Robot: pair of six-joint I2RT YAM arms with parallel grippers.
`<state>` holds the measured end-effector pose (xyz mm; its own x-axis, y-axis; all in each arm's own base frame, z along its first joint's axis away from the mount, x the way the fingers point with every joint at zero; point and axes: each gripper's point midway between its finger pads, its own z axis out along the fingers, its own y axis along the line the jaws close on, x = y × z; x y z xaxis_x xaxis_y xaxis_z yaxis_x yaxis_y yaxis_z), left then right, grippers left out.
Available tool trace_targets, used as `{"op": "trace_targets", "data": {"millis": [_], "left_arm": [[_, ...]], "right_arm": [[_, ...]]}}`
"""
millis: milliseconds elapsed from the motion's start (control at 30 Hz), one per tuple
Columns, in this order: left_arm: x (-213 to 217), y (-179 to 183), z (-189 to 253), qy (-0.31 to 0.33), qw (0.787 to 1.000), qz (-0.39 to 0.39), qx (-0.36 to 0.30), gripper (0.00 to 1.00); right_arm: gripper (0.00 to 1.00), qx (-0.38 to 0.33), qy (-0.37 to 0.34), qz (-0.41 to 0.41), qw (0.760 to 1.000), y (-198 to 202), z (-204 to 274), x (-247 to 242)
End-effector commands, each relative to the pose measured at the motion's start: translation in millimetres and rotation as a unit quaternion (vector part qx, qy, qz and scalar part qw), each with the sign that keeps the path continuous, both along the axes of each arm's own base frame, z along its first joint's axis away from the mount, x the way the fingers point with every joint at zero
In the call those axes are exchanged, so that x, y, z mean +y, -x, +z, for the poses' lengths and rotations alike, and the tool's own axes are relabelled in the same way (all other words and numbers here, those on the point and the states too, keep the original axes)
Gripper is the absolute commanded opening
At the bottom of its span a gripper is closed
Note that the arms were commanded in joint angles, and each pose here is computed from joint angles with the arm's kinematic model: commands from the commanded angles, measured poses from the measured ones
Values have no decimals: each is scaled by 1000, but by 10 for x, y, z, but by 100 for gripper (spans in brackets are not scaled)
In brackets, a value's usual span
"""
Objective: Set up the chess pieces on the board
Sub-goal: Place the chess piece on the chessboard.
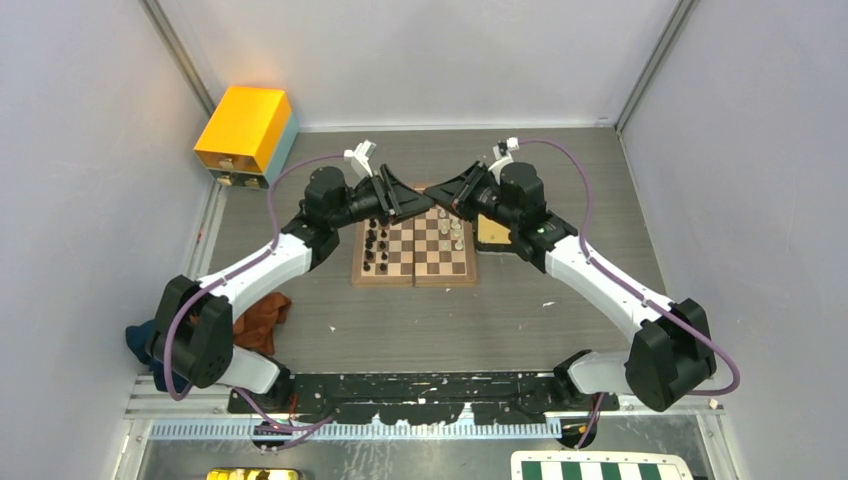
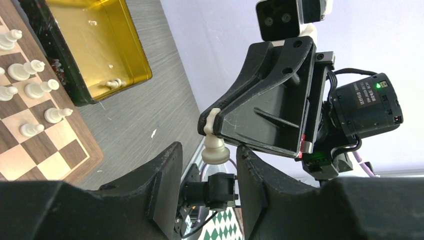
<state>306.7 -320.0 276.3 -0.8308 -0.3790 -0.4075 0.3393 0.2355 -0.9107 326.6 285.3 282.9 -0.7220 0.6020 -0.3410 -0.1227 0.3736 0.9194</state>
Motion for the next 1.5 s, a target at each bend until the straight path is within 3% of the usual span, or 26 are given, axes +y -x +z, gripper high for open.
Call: {"op": "trace_targets", "data": {"millis": [0, 767, 1233, 1467], "left_arm": [[1, 2, 157, 20, 999, 3, -32, 44], [25, 15, 202, 28, 999, 9, -40, 28], [31, 80, 209, 27, 998, -2, -51, 9], [32, 157, 188, 15, 998, -23, -63, 4]], "right_arm": [[1, -40, -33, 12, 999, 88, 318, 44], [1, -27, -32, 18, 999, 173, 166, 113], [1, -26, -25, 21, 999, 200, 142, 100], [18, -33, -18, 25, 999, 241, 163, 83]]}}
